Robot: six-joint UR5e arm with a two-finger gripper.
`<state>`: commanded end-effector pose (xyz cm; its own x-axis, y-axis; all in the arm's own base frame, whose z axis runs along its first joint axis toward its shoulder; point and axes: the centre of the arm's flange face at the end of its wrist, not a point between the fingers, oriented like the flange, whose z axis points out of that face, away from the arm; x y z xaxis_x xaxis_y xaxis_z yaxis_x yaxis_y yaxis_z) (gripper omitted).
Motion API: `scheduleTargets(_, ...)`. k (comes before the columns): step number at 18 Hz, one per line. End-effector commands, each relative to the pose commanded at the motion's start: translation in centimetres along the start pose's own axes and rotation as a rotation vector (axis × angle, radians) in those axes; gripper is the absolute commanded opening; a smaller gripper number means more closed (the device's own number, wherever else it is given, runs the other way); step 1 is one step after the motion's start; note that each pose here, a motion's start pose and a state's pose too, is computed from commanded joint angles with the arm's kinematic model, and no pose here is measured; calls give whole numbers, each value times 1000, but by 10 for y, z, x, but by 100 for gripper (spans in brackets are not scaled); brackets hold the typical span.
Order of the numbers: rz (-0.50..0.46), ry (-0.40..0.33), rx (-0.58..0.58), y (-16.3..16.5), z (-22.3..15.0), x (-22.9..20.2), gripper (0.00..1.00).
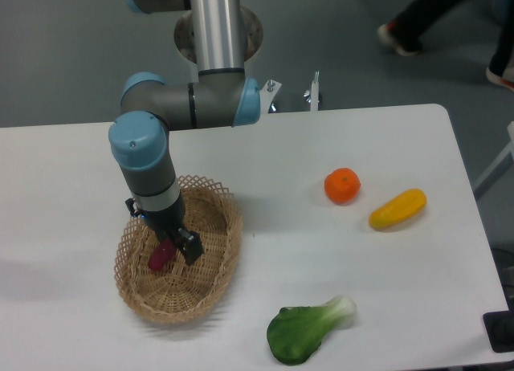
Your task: Place the sweet potato in the basket
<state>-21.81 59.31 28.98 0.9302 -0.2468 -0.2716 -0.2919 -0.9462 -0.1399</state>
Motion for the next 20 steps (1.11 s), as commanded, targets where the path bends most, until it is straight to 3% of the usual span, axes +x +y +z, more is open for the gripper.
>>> scheduleTargets(3,-82,-79,38,4,-30,-57,100)
scheduleTargets(7,-162,-136,56,38,-53,-123,100)
scheduleTargets(12,-164,-213,33,85,-79,-184,100)
scheduleTargets(14,-185,-195,-2,111,-86,-211,100)
scheduleTargets(16,-108,-137,-63,133,-99,-227,100)
scheduleTargets(20,32,-103,-120,200,-118,-260,100)
